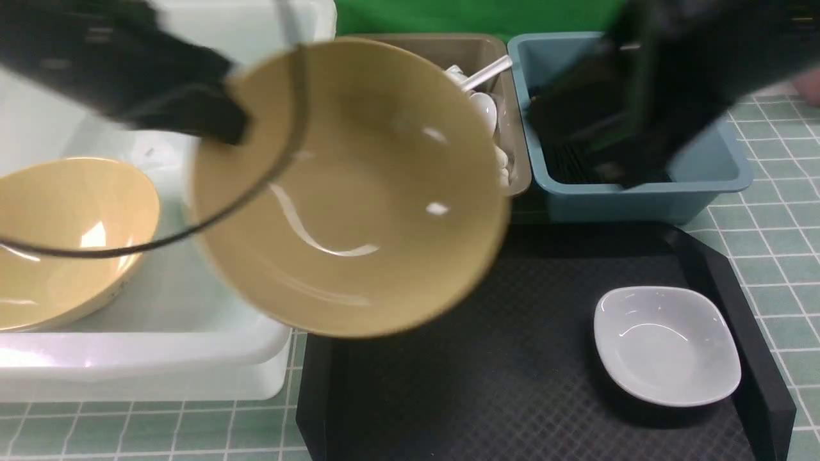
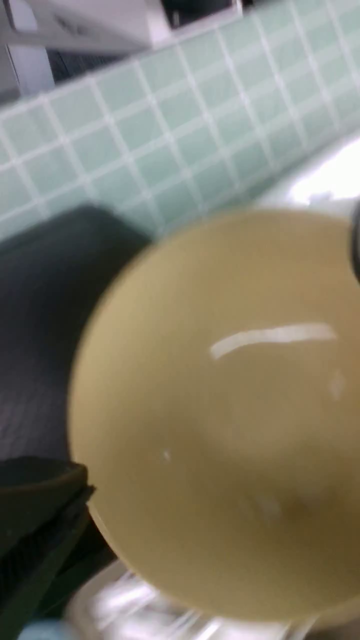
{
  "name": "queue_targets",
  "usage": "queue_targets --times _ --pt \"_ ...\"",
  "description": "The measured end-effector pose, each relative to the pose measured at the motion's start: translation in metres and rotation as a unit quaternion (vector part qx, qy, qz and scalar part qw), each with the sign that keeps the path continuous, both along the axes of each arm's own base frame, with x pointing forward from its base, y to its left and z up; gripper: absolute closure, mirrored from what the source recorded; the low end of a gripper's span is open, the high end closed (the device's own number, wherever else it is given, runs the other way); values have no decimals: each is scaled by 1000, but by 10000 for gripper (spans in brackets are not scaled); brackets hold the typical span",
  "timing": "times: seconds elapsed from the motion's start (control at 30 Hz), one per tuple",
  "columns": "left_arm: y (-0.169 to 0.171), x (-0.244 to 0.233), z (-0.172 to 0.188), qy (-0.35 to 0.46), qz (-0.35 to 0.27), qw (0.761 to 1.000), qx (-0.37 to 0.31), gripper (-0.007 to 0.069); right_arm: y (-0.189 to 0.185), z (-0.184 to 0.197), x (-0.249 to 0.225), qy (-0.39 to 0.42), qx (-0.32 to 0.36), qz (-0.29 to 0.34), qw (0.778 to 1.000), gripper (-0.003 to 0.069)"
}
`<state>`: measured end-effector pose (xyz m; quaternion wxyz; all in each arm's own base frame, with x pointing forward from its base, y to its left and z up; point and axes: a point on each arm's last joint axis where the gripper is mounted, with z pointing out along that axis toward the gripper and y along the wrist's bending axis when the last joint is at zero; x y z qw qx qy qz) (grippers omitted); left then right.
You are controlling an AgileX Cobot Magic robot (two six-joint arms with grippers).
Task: On blue table put chopsticks spoon bowls plates into blue grey white boxes.
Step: 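Place the tan bowl onto the bowl stack in the left bin with the left gripper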
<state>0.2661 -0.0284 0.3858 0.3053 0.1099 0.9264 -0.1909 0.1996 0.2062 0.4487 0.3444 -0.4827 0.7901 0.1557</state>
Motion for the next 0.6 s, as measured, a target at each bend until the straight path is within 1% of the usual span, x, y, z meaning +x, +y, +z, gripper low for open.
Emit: queue_targets --times 0.07,0.1,0.13,0.2,0.3,0.33,0.4,0.43,0.5,0.53,0.6 --pt "30 -14 0 -12 67 998 -6 617 25 0 0 -5 -1 35 999 612" --pt "39 -19 0 -15 90 996 -9 617 34 -3 2 -4 -5 44 999 612" --pt "58 -28 0 -26 137 990 -16 617 46 -5 2 -4 -6 57 998 612" --pt "88 -45 -3 -38 218 975 -27 617 70 -7 3 -9 -8 86 996 612" --pt "122 -62 -8 -55 316 946 -32 617 91 -14 8 -9 -14 104 994 612" --pt "122 -62 -9 -55 318 946 -32 617 92 -13 8 -11 -14 106 994 612" --pt "139 -66 -17 -58 367 928 -33 617 100 -16 11 -9 -21 115 993 611" --pt "143 -65 -22 -56 377 924 -33 617 102 -17 12 -8 -24 117 993 611" --pt "151 -58 -34 -45 389 920 -32 617 104 -21 13 -2 -34 121 992 611" --pt "151 -58 -34 -45 389 920 -32 617 104 -21 13 -3 -34 121 992 611" --pt "162 -46 -51 -19 396 917 -38 617 103 -23 12 0 -47 130 990 611"
